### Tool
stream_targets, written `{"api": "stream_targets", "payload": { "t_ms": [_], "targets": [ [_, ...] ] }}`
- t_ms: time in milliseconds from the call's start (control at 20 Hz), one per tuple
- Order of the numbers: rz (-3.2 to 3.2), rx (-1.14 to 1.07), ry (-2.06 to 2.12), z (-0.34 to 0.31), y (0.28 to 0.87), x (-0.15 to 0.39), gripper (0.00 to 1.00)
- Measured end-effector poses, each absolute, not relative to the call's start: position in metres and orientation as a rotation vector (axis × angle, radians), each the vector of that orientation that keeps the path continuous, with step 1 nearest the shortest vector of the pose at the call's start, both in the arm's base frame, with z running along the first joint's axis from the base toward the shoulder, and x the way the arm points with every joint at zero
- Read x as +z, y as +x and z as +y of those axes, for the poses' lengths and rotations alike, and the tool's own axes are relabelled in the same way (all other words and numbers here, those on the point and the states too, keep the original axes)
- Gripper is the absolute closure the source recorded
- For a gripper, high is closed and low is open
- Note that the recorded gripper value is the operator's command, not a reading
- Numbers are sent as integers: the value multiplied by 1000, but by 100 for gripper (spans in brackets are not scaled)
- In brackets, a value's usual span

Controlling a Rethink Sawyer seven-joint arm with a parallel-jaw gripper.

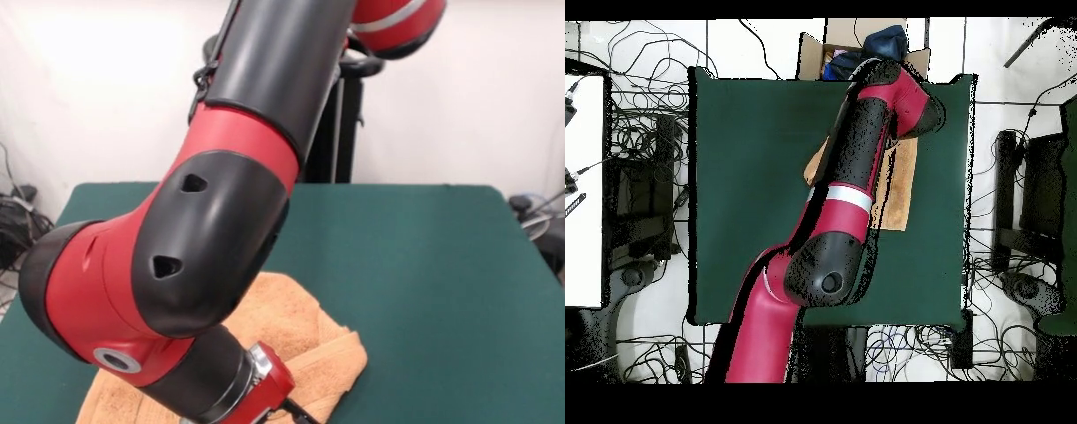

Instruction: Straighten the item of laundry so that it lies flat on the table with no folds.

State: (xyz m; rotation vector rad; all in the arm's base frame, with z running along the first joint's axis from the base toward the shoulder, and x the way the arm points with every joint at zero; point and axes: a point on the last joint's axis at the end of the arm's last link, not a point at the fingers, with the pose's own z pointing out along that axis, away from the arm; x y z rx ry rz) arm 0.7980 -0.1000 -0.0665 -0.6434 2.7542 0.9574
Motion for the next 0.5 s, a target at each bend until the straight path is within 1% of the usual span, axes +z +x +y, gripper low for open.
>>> {"api": "stream_targets", "payload": {
  "t_ms": [500],
  "targets": [
    [2867,893,-602,-94,800,-61,0]
  ]
}}
